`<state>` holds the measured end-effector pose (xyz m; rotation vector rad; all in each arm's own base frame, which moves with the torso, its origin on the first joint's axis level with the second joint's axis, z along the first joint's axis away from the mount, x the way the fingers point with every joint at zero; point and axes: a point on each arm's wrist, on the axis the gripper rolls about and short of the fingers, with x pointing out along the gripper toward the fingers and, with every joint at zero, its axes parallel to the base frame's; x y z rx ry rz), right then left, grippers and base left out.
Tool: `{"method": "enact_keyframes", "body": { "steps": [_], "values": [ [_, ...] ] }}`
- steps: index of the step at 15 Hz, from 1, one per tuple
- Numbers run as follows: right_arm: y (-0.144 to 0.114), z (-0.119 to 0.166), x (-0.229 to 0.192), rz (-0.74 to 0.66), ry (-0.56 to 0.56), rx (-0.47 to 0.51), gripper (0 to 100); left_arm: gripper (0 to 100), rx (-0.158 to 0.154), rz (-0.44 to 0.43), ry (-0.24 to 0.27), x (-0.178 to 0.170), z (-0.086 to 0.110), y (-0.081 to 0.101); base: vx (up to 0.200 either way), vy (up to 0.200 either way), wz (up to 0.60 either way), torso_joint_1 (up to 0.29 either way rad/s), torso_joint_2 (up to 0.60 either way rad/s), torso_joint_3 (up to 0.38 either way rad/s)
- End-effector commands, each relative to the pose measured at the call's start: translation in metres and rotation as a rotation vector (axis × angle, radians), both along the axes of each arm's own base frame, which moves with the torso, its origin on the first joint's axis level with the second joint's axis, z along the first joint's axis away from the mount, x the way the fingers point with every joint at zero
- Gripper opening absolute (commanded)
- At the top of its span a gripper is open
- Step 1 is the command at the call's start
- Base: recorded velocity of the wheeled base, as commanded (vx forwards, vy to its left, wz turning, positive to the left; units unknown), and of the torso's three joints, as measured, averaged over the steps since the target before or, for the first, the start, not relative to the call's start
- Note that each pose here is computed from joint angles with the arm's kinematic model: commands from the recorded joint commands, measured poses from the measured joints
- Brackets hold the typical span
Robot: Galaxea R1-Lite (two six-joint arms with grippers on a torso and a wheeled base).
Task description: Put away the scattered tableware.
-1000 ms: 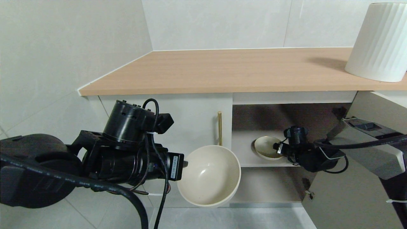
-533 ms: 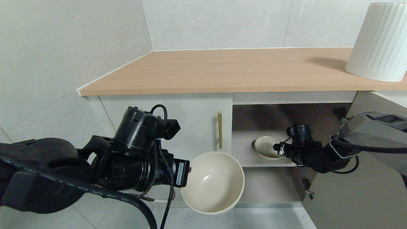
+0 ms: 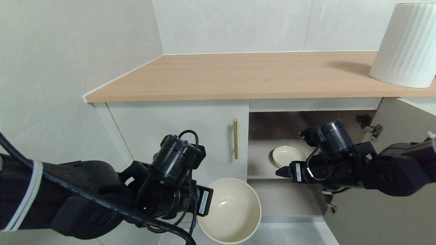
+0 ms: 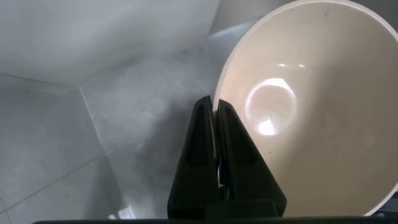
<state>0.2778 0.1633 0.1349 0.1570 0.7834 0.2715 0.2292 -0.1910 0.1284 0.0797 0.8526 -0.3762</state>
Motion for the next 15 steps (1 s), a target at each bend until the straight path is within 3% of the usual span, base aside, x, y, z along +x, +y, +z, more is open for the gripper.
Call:
{"method": "enact_keyframes", "body": {
  "steps": [1,7,11,15],
  "values": [
    [0.007,0.04,-0.041,0.135,-0.044,0.073,100,0,0.032,-0.022,0.033,-0.001,-0.014,-0.01,0.0,0.0,0.0,0.0,0.0,0.0],
    [0.031,0.029,-0.065,0.268,0.043,0.044,100,0,0.028,-0.035,0.035,-0.002,-0.016,-0.016,0.0,0.0,0.0,0.0,0.0,0.0],
    [0.047,-0.001,-0.059,0.273,0.115,-0.032,100,0,-0.023,-0.02,-0.005,-0.001,-0.007,-0.017,0.0,0.0,0.0,0.0,0.0,0.0],
    [0.051,-0.006,-0.058,0.27,0.119,-0.049,100,0,-0.025,-0.025,-0.006,-0.003,-0.006,-0.018,0.0,0.0,0.0,0.0,0.0,0.0]
  ]
}}
